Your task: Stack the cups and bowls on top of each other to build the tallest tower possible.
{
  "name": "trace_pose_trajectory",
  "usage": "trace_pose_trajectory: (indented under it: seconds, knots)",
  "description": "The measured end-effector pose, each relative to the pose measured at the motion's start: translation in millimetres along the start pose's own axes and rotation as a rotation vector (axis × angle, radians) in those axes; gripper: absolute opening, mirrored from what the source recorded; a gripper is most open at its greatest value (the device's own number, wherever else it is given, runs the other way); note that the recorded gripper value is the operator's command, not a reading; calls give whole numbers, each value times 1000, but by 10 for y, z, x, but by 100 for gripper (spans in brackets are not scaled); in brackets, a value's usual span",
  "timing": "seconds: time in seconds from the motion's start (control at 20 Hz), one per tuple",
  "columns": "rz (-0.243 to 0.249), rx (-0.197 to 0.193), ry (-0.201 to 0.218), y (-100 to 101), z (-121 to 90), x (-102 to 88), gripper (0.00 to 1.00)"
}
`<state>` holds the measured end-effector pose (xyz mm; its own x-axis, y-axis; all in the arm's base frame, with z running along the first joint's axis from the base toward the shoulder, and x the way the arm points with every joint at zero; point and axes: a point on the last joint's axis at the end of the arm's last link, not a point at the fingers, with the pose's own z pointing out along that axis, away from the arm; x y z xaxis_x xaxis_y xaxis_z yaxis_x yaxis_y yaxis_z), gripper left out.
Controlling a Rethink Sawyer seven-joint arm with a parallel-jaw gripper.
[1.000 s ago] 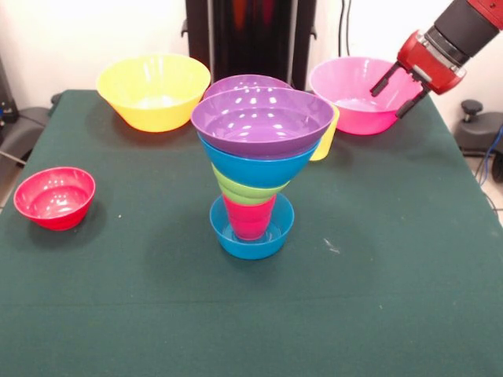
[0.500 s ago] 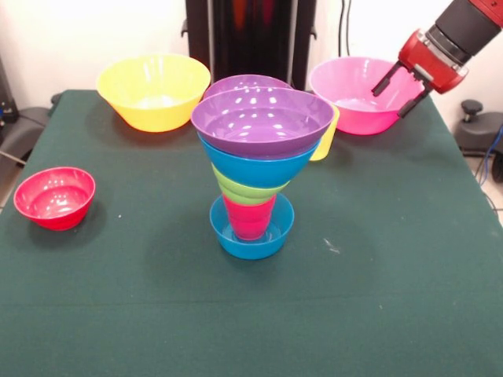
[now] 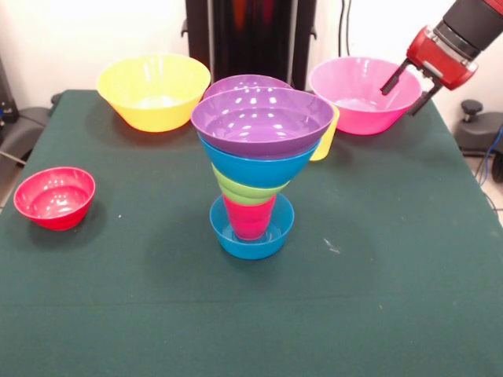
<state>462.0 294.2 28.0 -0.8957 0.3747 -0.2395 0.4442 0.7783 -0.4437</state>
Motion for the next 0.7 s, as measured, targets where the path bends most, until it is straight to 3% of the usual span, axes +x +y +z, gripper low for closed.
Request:
trace_pose_trajectory:
  seconds: [0.7]
  knots:
    - [-5, -38, -54, 35, 65, -21, 100]
